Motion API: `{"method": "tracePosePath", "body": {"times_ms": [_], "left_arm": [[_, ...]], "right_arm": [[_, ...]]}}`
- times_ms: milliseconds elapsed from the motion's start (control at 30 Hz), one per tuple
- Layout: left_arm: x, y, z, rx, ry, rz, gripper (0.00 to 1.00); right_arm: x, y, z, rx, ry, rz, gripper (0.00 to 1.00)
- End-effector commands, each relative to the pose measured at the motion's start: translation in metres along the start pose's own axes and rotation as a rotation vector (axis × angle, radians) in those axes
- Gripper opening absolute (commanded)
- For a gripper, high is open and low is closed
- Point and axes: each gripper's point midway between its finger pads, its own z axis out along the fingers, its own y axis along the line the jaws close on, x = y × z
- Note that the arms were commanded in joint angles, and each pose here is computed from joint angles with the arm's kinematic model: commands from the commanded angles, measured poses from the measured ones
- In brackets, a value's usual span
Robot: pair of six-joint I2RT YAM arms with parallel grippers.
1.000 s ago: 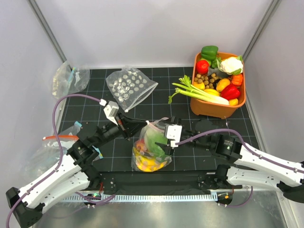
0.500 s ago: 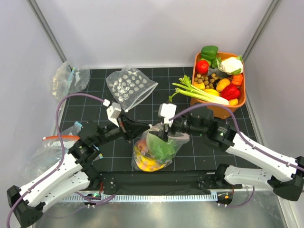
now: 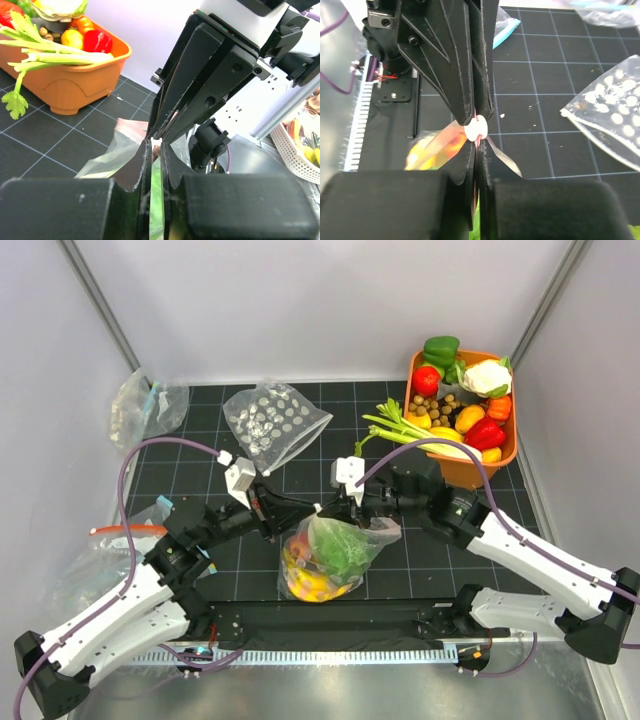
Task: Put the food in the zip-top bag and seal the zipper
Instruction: Adjust the zipper food storage bag at the center of the board.
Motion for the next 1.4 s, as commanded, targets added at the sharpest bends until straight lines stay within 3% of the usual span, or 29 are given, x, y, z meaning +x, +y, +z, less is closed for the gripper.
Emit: {"method": "tracePosePath", "body": {"times_ms": [0, 33, 67, 167, 400, 867, 1000, 1100, 1133, 1233, 1367], "left_arm": [[-0.021, -0.017, -0.001, 0.065, -0.072, 0.037, 0.0], [-0.02, -0.016, -0.001, 0.065, -0.069, 0.041, 0.04], [-0.02, -0.016, -0.001, 0.065, -0.069, 0.044, 0.29], [-0.018, -0.013, -0.001, 0.057, -0.073, 0.048, 0.59], [-0.012, -0.006, 0.003, 0.039, -0.056, 0.054, 0.62], [0.008, -0.004, 0.017, 0.091, 0.029, 0.046, 0.52], [0.011, -0.002, 0.02, 0.09, 0.041, 0.045, 0.35], [0.012, -0.001, 0.02, 0.089, 0.048, 0.041, 0.05], [0.012, 0.0, 0.02, 0.084, 0.046, 0.041, 0.01], [0.01, 0.004, 0.019, 0.054, 0.036, 0.039, 0.0], [0.007, 0.005, 0.019, 0.042, 0.029, 0.036, 0.0]], "right_arm": [[-0.018, 0.006, -0.01, -0.02, -0.063, -0.028, 0.01], [-0.017, 0.006, -0.009, -0.019, -0.062, -0.026, 0.01], [-0.018, 0.007, -0.011, -0.016, -0.068, -0.022, 0.01], [-0.023, 0.005, -0.017, 0.013, -0.09, -0.028, 0.01], [-0.03, 0.006, -0.026, 0.049, -0.136, -0.031, 0.01], [-0.031, 0.001, -0.03, 0.09, -0.145, -0.015, 0.01], [-0.033, 0.001, -0.03, 0.094, -0.154, -0.014, 0.01], [-0.032, 0.0, -0.032, 0.102, -0.153, -0.014, 0.01], [-0.033, 0.001, -0.032, 0.103, -0.158, -0.017, 0.01], [-0.032, -0.002, -0.032, 0.116, -0.159, -0.017, 0.01], [-0.033, 0.0, -0.031, 0.105, -0.168, -0.019, 0.15]]}}
